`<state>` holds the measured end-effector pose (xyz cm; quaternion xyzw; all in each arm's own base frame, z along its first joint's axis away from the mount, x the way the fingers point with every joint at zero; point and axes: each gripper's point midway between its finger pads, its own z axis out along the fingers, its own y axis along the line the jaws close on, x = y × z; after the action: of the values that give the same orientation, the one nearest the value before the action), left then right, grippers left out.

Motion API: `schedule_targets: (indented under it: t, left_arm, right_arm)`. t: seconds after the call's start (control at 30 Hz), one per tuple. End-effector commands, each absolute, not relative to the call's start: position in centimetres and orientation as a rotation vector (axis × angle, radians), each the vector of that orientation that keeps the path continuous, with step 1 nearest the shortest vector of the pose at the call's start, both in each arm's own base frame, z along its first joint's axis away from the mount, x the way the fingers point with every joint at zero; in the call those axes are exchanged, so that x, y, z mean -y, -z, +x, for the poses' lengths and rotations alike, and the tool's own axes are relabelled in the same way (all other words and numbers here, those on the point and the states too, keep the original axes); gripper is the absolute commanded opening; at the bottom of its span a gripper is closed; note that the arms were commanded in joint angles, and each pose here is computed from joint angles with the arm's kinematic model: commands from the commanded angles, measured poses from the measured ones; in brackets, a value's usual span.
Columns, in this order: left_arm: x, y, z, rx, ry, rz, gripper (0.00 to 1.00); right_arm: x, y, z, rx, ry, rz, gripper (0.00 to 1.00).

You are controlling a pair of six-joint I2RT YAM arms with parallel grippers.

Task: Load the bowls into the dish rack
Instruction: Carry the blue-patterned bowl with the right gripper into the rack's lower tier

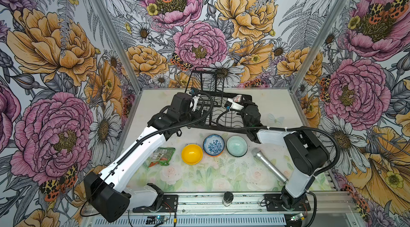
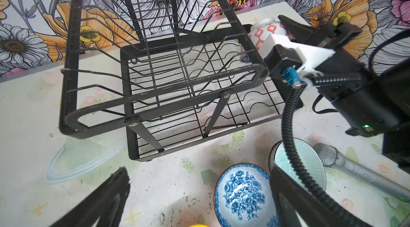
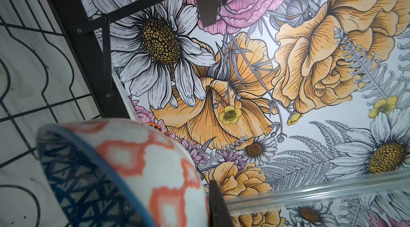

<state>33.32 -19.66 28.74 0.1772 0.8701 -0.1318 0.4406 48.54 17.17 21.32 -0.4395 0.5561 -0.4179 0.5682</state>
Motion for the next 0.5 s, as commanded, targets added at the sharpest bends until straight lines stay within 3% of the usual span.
schedule_targets:
  t: [0.0,0.47]
  left_arm:
    - [19.5,-28.7,33.1,-2.159,0.343,0.463,0.99]
    - [19.4,-28.7,33.0,-2.161,0.354,0.458,0.99]
  right_arm:
    - [-17.9,-26.5,49.2,-1.15,1.049,-0.904,0.0]
    - [-20.9,-22.6,52.8,-1.138,1.018,-1.009,0.0]
